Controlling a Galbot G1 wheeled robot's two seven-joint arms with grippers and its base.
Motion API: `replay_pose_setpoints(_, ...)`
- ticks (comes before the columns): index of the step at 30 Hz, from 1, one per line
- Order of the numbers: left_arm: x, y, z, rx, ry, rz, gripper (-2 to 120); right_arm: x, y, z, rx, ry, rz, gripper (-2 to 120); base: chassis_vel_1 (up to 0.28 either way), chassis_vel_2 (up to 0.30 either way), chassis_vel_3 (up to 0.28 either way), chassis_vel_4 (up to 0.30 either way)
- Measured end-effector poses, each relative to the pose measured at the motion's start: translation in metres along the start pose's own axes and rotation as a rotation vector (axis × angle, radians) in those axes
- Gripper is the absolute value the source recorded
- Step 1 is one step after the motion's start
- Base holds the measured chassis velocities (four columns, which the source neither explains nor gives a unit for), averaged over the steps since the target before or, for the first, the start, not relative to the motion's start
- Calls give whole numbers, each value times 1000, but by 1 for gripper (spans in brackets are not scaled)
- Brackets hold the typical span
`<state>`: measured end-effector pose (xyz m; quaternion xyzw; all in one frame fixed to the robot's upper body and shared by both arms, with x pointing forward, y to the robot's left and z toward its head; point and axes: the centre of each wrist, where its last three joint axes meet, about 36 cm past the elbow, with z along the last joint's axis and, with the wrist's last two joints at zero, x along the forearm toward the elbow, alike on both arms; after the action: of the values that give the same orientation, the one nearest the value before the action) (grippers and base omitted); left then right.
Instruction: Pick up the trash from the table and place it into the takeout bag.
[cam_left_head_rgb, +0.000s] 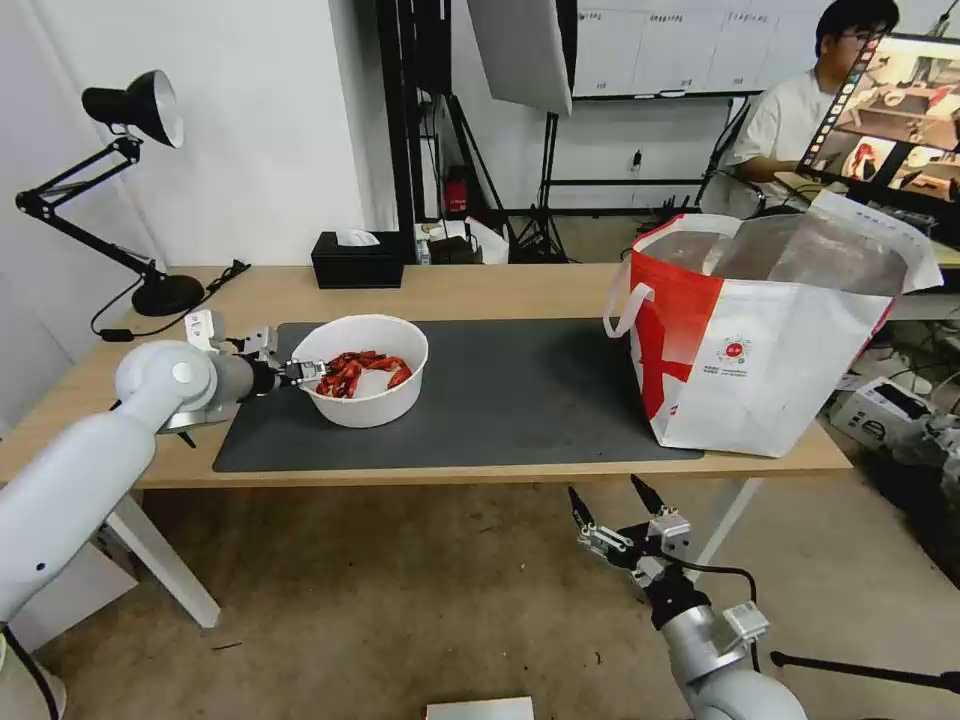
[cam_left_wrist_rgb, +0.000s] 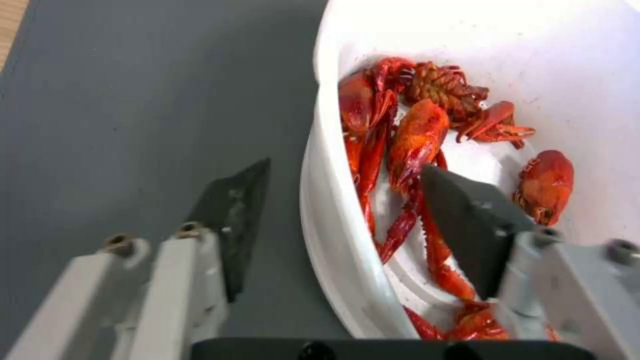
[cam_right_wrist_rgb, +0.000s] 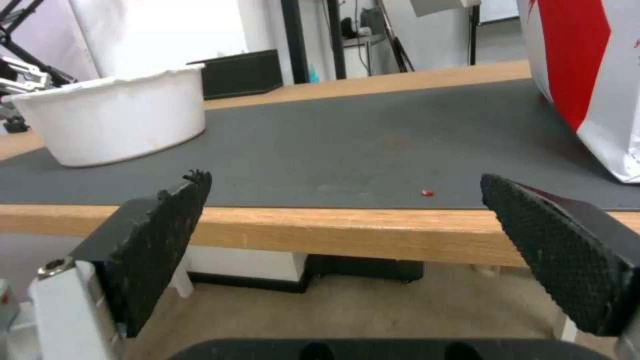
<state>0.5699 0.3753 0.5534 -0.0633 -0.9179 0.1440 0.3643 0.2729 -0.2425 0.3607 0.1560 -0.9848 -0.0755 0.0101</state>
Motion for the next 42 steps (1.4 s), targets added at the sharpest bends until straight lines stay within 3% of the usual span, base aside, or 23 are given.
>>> replay_pose_setpoints(16,0,-2,0,-2,0,1,0,0,0,0,0,0,0,100,0,0,0,0)
replay_pose_setpoints(26,1,-7,1,-7,-7,15,0,0,0,0,0,0,0,100,0,0,0,0)
replay_pose_setpoints(30,13,-22,-12,-29,-55,47,0,0,0,0,0,0,0,100,0,0,0,0)
replay_pose_setpoints(33,20,-35,-22,-52,-103,68,0,0,0,0,0,0,0,100,0,0,0,0)
replay_pose_setpoints(36,29,-61,-32,-128,-215,104,0,0,0,0,0,0,0,100,0,0,0,0)
replay_pose_setpoints(37,29,-61,-32,-128,-215,104,0,0,0,0,0,0,0,100,0,0,0,0)
replay_pose_setpoints(42,27,-83,-30,-158,-357,122,0,0,0,0,0,0,0,100,0,0,0,0)
